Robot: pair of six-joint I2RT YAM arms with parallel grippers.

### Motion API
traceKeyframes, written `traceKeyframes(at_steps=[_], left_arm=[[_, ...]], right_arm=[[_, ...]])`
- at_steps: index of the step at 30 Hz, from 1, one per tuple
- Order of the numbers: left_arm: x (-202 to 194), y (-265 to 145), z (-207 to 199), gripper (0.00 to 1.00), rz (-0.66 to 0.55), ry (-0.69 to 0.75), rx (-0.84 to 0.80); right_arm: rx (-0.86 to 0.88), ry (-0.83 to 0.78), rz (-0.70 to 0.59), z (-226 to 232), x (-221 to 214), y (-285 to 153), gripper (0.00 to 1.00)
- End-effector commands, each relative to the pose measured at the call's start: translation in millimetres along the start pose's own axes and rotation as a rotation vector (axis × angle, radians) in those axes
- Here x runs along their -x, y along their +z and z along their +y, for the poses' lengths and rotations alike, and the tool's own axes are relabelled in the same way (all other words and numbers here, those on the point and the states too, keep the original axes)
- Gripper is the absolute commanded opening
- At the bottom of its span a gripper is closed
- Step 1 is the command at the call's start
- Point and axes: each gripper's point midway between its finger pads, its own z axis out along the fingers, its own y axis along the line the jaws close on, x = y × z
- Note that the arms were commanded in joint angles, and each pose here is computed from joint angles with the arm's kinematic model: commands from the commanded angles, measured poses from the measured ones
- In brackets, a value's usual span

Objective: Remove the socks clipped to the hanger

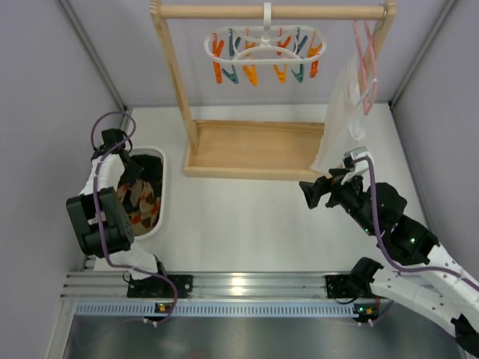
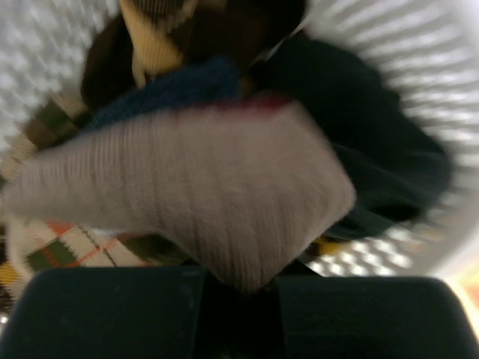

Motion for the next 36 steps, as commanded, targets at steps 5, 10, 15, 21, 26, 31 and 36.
traceKeyframes(at_steps=[5, 10, 15, 21, 26, 31, 36], left_arm=[[-52, 45, 24, 0.00, 0.140, -0.083, 0.105], [-49, 40, 25, 0.00, 0.119, -0.080, 0.102], [-3, -7, 11, 0.31, -0.045, -0.074, 0.008], [21, -53, 7, 0.70, -0.165, -0.059, -0.060], [30, -113, -10, 0.98, -0.252, 0.001, -0.238], [-13, -180, -44, 0.98, -0.275, 0.241, -0.476], [-55, -239, -43, 0.98, -0.358, 0.463, -0.572]], right_arm=[[0.035, 0.051, -0.091, 3, 16, -9, 0.99], [0.022, 0.047, -0.093, 0, 16, -12, 1.00], [0.018, 0.049, -0.086, 0, 14, -9, 1.00], [0.010, 0.050, -0.065, 1, 12, -3, 0.99], [-0.051, 0.057, -0.056, -9, 11, -5, 0.99], [-0.172, 0.089, -0.073, -33, 8, -14, 1.00], [-0.301, 0.064, -0.064, -60, 11, -34, 0.99]])
